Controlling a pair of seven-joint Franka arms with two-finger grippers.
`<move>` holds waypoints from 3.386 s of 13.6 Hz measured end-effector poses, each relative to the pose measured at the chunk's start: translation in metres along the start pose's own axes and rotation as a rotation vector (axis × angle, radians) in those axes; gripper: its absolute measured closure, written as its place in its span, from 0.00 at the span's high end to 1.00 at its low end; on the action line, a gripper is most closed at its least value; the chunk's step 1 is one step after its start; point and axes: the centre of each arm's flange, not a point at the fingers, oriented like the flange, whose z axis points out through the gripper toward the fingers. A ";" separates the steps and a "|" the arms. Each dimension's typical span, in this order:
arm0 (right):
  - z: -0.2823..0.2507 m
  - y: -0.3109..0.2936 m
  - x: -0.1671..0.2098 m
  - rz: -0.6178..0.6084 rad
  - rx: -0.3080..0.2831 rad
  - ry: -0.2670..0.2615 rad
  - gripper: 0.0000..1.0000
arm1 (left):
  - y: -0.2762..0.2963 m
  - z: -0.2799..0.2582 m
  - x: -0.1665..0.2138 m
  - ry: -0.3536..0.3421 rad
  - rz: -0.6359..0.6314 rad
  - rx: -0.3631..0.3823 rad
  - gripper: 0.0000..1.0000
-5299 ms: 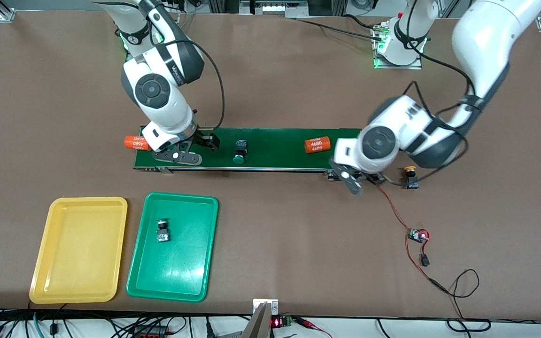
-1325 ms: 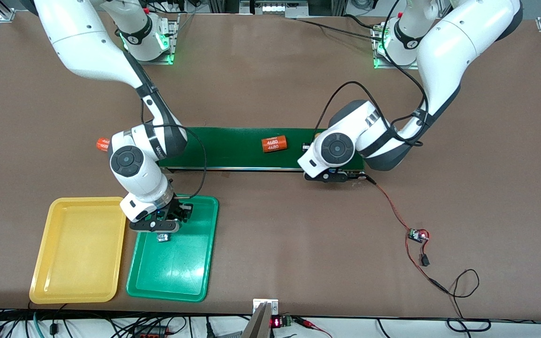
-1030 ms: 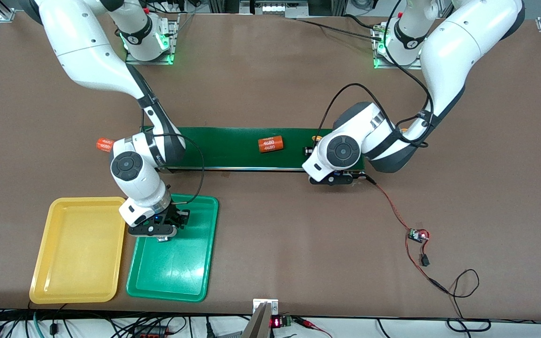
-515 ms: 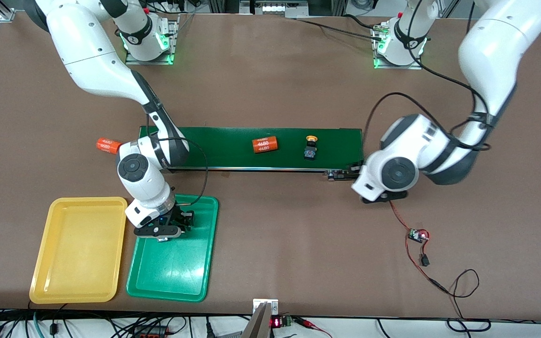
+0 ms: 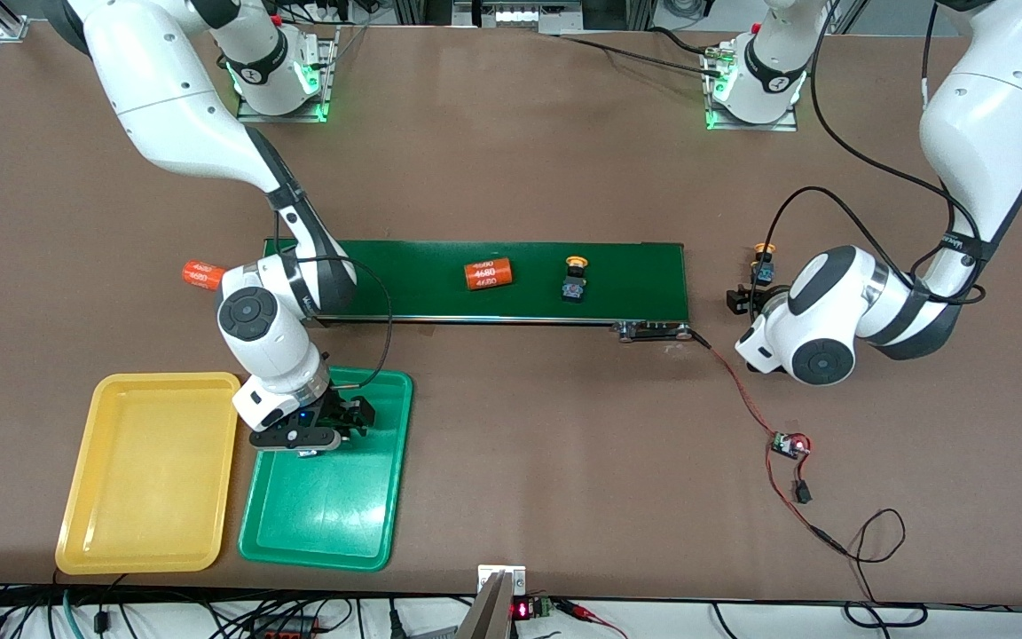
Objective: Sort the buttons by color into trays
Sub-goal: 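Grasp another orange button with the left gripper while the right gripper withdraws, then place the orange button on the belt while the right gripper reaches the belt, then grasp an orange button on the belt while the left gripper withdraws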
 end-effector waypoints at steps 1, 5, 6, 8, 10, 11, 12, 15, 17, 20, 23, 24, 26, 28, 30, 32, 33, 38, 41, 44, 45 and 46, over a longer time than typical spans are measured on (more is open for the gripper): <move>-0.012 0.001 0.002 0.002 -0.014 -0.021 1.00 | -0.003 0.015 -0.002 0.013 0.006 -0.020 1.00; -0.066 0.004 -0.003 0.026 -0.060 -0.094 1.00 | 0.002 0.050 -0.026 0.071 0.037 -0.053 1.00; -0.079 0.002 -0.009 0.040 -0.071 -0.117 1.00 | 0.001 0.056 -0.030 0.076 0.039 -0.050 1.00; -0.106 -0.012 -0.023 0.072 -0.081 -0.159 1.00 | -0.004 0.066 -0.032 0.110 0.048 -0.037 0.99; -0.131 -0.037 -0.038 0.111 -0.080 -0.185 1.00 | -0.009 0.074 -0.031 0.132 0.049 -0.049 0.97; -0.141 -0.051 -0.047 0.121 -0.073 -0.191 1.00 | -0.012 0.078 -0.031 0.132 0.046 -0.056 0.97; -0.146 -0.065 -0.057 0.125 -0.065 -0.197 1.00 | -0.015 0.079 -0.030 0.131 0.043 -0.060 0.90; -0.149 -0.097 -0.086 0.126 -0.054 -0.226 1.00 | -0.014 0.077 -0.031 0.135 0.047 -0.062 0.52; -0.149 -0.112 -0.101 0.154 -0.055 -0.241 1.00 | -0.011 0.072 -0.033 0.144 0.050 -0.062 0.42; -0.150 -0.132 -0.117 0.167 -0.045 -0.251 1.00 | -0.006 0.032 -0.043 0.153 0.054 -0.082 0.42; -0.150 -0.149 -0.129 0.158 -0.006 -0.235 1.00 | 0.012 -0.042 -0.061 0.147 0.061 -0.165 0.42; -0.147 -0.154 -0.135 0.160 0.003 -0.233 1.00 | 0.026 -0.061 -0.068 0.167 0.081 -0.185 0.42; -0.141 -0.160 -0.147 0.166 0.009 -0.241 1.00 | 0.073 -0.086 -0.081 0.205 0.144 -0.184 0.42; -0.137 -0.164 -0.156 0.183 0.003 -0.253 1.00 | 0.126 -0.095 -0.092 0.239 0.192 -0.181 0.42; -0.137 -0.167 -0.161 0.185 0.002 -0.259 1.00 | 0.169 -0.088 -0.093 0.260 0.193 -0.181 0.42; -0.136 -0.167 -0.162 0.186 0.001 -0.260 1.00 | 0.190 -0.071 -0.088 0.252 0.185 -0.162 0.42; -0.136 -0.167 -0.161 0.188 0.001 -0.260 1.00 | 0.194 -0.066 -0.086 0.250 0.184 -0.160 0.42; -0.135 -0.169 -0.165 0.207 -0.003 -0.264 1.00 | 0.185 -0.078 -0.077 0.260 0.113 -0.189 0.67; -0.134 -0.183 -0.181 0.255 -0.015 -0.276 1.00 | 0.165 -0.131 -0.085 0.286 0.058 -0.183 0.97; -0.134 -0.194 -0.191 0.299 -0.023 -0.281 1.00 | 0.122 -0.216 -0.116 0.311 -0.006 -0.159 1.00; -0.133 -0.196 -0.192 0.311 -0.022 -0.282 1.00 | 0.110 -0.236 -0.126 0.333 -0.021 -0.162 1.00; -0.130 -0.198 -0.194 0.315 -0.017 -0.281 1.00 | 0.102 -0.250 -0.133 0.354 -0.026 -0.165 1.00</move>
